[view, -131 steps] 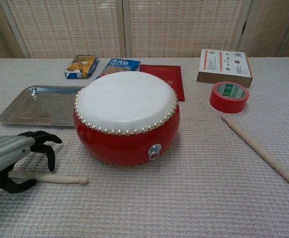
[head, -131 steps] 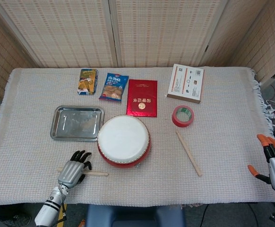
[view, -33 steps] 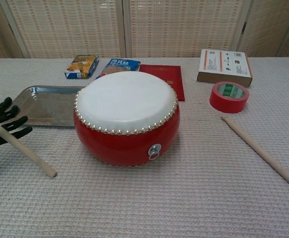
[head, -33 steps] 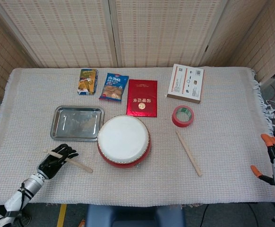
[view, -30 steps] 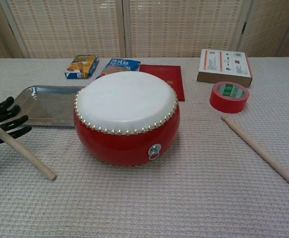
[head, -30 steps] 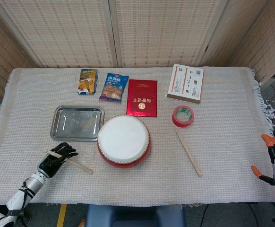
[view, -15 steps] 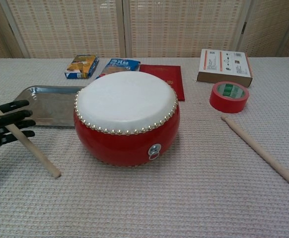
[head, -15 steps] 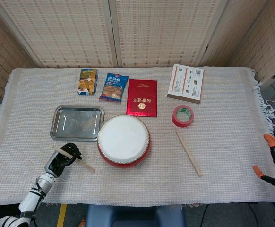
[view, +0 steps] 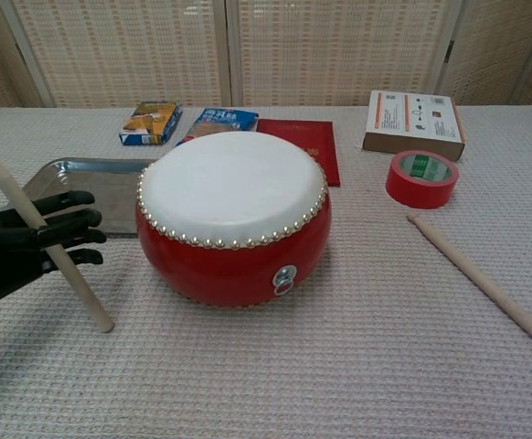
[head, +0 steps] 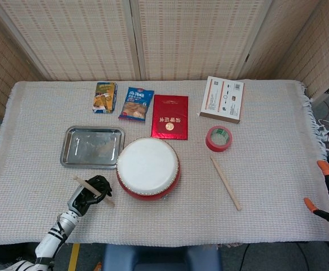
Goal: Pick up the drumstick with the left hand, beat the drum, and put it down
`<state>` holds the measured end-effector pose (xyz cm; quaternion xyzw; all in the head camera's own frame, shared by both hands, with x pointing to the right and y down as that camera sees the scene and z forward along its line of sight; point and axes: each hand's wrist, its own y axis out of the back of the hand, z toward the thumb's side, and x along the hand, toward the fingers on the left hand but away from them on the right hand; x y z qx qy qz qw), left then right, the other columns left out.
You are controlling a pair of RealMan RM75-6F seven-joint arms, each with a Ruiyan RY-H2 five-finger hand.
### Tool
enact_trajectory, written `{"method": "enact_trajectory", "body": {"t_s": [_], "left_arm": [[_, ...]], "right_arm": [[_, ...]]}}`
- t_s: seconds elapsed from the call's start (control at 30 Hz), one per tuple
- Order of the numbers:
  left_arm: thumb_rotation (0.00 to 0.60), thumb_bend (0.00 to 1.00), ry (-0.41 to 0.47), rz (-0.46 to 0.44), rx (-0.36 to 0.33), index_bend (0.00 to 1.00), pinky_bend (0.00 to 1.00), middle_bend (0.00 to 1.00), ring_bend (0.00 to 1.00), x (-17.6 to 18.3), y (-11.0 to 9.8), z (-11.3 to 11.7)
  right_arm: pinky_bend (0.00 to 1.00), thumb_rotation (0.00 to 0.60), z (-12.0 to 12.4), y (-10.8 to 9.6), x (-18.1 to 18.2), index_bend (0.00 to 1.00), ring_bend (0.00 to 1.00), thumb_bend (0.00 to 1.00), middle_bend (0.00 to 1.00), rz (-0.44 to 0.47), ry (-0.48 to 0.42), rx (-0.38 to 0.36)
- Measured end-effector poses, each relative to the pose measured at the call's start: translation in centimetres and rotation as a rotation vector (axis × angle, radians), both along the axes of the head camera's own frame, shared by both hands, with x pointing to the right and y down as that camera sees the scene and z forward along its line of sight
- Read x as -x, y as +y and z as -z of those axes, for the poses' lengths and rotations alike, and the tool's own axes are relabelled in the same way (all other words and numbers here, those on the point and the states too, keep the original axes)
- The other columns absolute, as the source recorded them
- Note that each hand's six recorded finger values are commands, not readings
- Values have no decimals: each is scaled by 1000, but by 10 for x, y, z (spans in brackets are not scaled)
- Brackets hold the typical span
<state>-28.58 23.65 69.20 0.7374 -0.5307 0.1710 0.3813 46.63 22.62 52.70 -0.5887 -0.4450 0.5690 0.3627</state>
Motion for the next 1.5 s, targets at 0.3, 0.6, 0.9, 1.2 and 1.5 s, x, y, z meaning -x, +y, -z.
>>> {"method": "enact_trajectory", "body": {"t_s": [0.3, 0.6, 0.9, 1.2, 1.5], "left_arm": [[600, 252, 11, -54, -11, 532, 473, 552, 475, -10, 7, -1], [600, 207, 34, -52, -5, 487, 451, 524, 475, -15, 8, -1], [600, 206, 24, -45, -4, 388, 426, 453, 426, -15, 7, -1], [599, 208, 10, -101, -18, 512, 480, 554, 494, -22, 10, -1], [597, 208, -32, -150, -36, 597, 518, 639, 566, -29, 13, -5]], "right_arm": [[0, 600, 2, 1, -1, 0, 0, 203, 94, -4, 3, -4], [0, 600, 1, 1, -1, 0, 0, 204, 94, -5, 2, -3], [0, 600, 0, 1, -3, 0, 0, 203, 94, -5, -3, 0], [0, 600, 1, 1, -5, 0, 0, 203, 94, -8, -2, -3], [0, 600, 3, 1, -5, 0, 0, 203, 94, -9, -2, -13]]}}
